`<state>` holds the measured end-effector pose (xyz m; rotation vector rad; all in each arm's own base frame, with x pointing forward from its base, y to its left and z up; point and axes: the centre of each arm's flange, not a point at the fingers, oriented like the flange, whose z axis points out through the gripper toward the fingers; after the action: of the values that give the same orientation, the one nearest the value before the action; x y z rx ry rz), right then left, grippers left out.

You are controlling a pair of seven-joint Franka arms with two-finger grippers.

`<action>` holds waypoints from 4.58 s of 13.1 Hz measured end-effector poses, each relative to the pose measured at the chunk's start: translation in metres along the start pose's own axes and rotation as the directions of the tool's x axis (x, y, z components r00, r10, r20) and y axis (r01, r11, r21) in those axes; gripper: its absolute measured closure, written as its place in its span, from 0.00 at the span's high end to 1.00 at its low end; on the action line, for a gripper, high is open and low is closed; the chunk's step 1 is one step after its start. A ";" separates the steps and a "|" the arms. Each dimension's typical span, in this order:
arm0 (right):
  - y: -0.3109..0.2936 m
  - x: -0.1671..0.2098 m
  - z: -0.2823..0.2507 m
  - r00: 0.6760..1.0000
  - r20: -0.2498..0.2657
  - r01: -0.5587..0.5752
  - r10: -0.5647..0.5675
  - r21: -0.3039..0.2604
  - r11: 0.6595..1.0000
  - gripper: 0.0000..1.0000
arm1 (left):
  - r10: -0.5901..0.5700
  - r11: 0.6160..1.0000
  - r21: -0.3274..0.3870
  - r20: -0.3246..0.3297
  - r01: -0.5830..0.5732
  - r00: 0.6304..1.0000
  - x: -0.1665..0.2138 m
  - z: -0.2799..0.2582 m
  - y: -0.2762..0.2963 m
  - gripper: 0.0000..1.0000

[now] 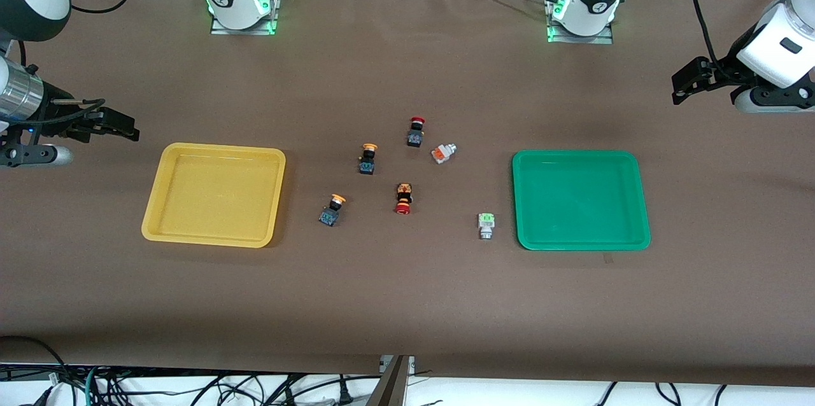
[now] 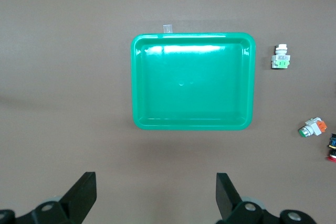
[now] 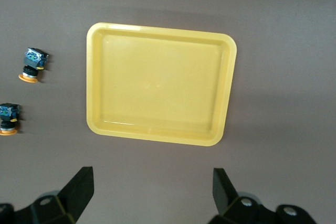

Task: Place green and yellow buttons in trays
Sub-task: 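Reach the left gripper to the green-based button while the right gripper reaches the blue button, then grasp the green-based button with the left gripper while the right gripper grasps the blue button, then place the green button in the green tray while the right gripper places the blue button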

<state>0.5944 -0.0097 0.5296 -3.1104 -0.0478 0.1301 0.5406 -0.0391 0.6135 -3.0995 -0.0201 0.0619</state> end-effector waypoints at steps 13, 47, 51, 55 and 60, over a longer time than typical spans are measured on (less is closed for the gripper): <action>-0.021 -0.001 0.005 1.000 0.022 0.020 -0.020 -0.018 1.000 1.00 | 0.181 0.983 -0.021 0.232 -0.181 0.956 0.045 0.136 0.108 1.00; -0.307 0.086 0.323 0.835 -0.020 -0.550 0.550 -0.020 0.835 0.44 | 0.215 0.976 0.008 0.158 -0.219 0.964 0.103 0.412 0.102 0.56; -0.196 0.086 0.197 0.908 0.094 -0.394 0.408 -0.142 0.908 0.44 | 0.317 0.948 -0.040 0.083 -0.315 0.945 0.095 0.329 0.185 0.96; -0.092 0.075 0.226 0.925 0.187 -0.302 0.330 -0.161 0.940 0.44 | 0.532 0.845 -0.104 0.051 -0.525 0.845 0.043 0.336 0.306 1.00; -0.098 0.045 0.346 0.942 0.181 -0.256 0.284 -0.163 0.953 0.44 | 0.666 0.743 -0.150 0.077 -0.652 0.742 -0.008 0.403 0.378 1.00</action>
<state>0.6077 0.0992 0.1836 -3.2092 0.3861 0.4692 0.5206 -0.4007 0.1953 -3.0189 1.1160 0.2867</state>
